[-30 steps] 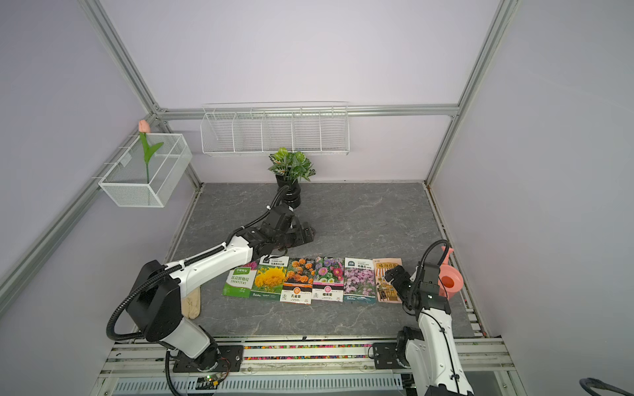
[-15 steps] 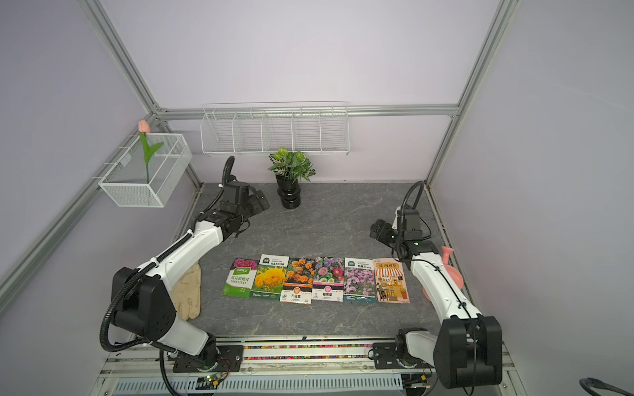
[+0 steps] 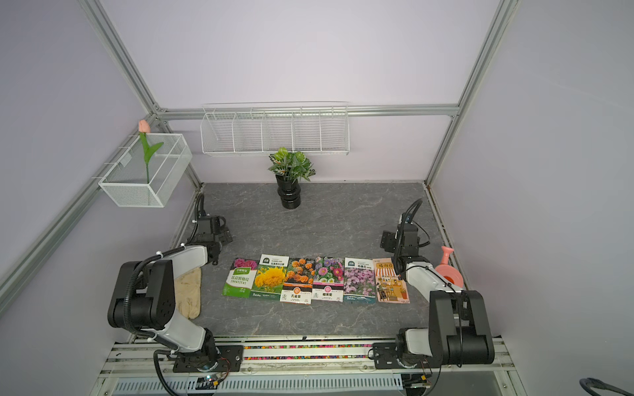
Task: Arrange the seed packets in a row
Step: Reset both arms
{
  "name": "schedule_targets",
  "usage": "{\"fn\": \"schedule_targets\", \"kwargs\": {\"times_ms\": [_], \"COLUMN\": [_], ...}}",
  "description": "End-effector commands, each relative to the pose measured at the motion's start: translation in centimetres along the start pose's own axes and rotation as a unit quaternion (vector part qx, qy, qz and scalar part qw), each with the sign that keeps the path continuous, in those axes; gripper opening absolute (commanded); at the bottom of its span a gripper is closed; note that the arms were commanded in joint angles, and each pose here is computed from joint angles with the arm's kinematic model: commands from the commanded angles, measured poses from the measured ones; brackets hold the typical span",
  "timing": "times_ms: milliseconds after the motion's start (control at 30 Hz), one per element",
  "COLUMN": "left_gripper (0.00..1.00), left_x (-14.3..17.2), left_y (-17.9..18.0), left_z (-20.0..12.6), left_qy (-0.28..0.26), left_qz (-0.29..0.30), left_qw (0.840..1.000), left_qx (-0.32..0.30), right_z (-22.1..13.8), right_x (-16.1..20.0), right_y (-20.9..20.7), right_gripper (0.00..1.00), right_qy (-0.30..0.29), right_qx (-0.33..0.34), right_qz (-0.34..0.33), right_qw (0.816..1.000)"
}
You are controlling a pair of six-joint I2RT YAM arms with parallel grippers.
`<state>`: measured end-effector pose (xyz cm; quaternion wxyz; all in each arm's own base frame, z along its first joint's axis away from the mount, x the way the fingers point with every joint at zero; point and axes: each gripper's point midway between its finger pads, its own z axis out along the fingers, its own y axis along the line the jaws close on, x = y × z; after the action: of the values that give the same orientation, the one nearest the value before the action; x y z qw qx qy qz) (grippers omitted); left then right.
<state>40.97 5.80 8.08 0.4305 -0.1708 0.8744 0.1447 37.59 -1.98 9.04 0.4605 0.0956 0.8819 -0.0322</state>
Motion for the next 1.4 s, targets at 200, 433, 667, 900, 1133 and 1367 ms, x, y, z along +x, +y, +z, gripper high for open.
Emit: {"fn": "schedule_targets", "kwargs": {"times_ms": [200, 433, 667, 900, 1133, 1367], "left_gripper": [1.0, 1.0, 1.0, 0.99, 0.99, 0.99], "left_x": [-3.1, -1.1, -1.7, -1.7, -1.7, -1.7], "left_y": [-1.1, -1.7, -1.6, -1.7, -1.6, -1.6], "left_z": [-2.8, -4.2, -4.0, -4.0, -3.9, -3.9], "left_qy": [-0.123, -0.182, -0.195, -0.179, -0.174, -0.171], "left_qz": [-0.018, -0.011, -0.015, -0.012, -0.014, -0.013], "left_qw": [0.99, 0.977, 0.976, 0.979, 0.981, 0.981], "left_qx": [0.059, 0.108, 0.093, 0.093, 0.091, 0.091], "right_z": [-2.1, 0.4, 1.0, 0.8, 0.6, 1.0], "right_x": [-2.1, -1.0, -1.2, -1.3, -1.0, -1.1], "right_y": [-2.6, -0.3, 0.1, 0.1, 1.9, 2.0], "right_gripper": [0.88, 0.89, 0.89, 0.88, 0.89, 0.88], "right_qy": [-0.191, -0.158, -0.153, -0.157, -0.158, -0.147], "right_qx": [0.025, -0.018, 0.002, 0.002, -0.037, -0.052], "right_qz": [0.005, -0.039, -0.055, -0.056, -0.087, -0.082], "right_qw": [0.981, 0.986, 0.987, 0.986, 0.983, 0.984]}}
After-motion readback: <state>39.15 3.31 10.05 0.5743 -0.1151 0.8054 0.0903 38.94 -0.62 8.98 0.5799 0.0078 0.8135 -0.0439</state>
